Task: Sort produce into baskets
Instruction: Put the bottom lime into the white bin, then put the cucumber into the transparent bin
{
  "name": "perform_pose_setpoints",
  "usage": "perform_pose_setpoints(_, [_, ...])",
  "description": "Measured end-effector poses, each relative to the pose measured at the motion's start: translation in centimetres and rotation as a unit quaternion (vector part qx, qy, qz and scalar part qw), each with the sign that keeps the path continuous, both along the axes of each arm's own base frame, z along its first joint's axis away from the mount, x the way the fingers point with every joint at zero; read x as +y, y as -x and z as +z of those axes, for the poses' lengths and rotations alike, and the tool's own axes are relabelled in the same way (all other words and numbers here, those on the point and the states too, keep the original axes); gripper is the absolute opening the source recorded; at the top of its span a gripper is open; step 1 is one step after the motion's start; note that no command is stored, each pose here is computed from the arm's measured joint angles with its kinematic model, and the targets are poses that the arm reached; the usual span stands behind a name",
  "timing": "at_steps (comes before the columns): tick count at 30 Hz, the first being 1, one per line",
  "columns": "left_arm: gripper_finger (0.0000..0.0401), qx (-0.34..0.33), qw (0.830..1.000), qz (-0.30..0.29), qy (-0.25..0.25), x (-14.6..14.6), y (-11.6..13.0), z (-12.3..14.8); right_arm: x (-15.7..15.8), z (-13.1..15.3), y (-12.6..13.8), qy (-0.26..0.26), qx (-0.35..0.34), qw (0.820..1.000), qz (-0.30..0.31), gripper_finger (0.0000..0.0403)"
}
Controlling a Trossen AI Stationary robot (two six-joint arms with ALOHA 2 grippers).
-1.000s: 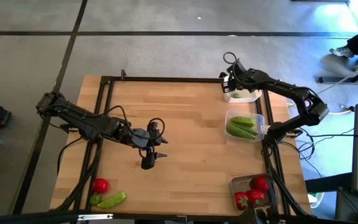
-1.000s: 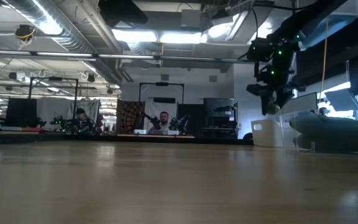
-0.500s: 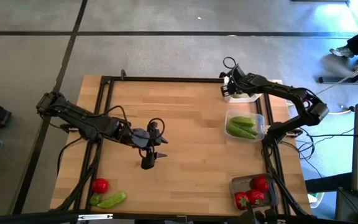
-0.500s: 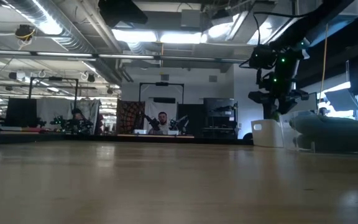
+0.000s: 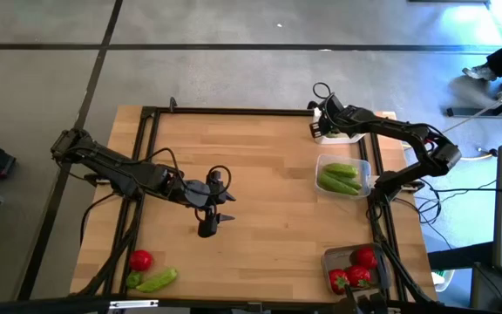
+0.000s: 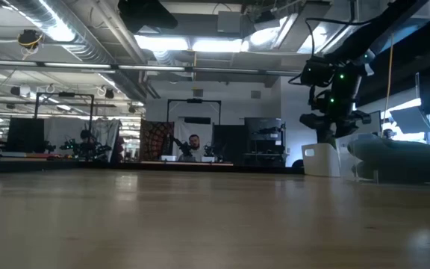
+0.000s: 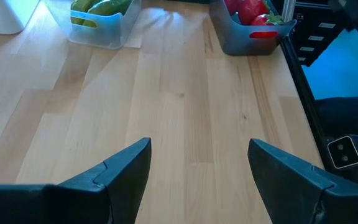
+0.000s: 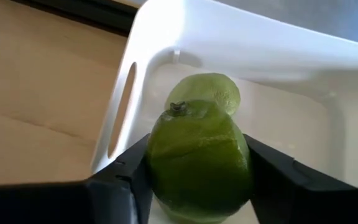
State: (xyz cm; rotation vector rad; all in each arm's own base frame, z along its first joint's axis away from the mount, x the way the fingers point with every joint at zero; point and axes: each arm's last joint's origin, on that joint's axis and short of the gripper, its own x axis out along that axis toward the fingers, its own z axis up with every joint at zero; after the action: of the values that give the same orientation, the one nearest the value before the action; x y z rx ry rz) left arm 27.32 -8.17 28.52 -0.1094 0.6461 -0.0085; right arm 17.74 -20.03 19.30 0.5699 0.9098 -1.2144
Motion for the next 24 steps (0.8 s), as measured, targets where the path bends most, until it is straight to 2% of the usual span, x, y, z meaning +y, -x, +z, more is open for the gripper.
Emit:
perform_pose_setpoints(6, [0.0267, 0.000, 1.000, 0.000, 0.000, 0.0, 0.0, 0.0, 0.0, -0.1, 0.0, 0.002, -0.001, 1.000, 0.001, 0.0259])
perform_pose_setpoints(12, [0.0267, -0.001, 1.000, 0.000, 0.000, 0.0, 0.0, 0.0, 0.3, 0.5, 0.0, -0.005, -0.019, 0.999, 0.026, 0.0270])
perform_pose_setpoints(16, [0.0267, 0.000, 1.000, 0.007, 0.010, 0.0, 0.0, 0.0, 1.4, 2.6, -0.6, 0.000, -0.073, 0.995, 0.073, 0.0265])
perform_pose_setpoints(19, [0.0267, 0.001, 0.999, 0.021, 0.028, 0.0, 0.0, 0.0, 3.2, 4.9, -1.3, 0.026, -0.110, 0.986, 0.121, 0.0265])
perform_pose_setpoints(24, [0.0267, 0.010, 0.999, -0.006, 0.045, -0.7, 0.2, 0.0, 7.3, 8.3, -2.4, 0.080, -0.176, 0.959, 0.207, 0.0264])
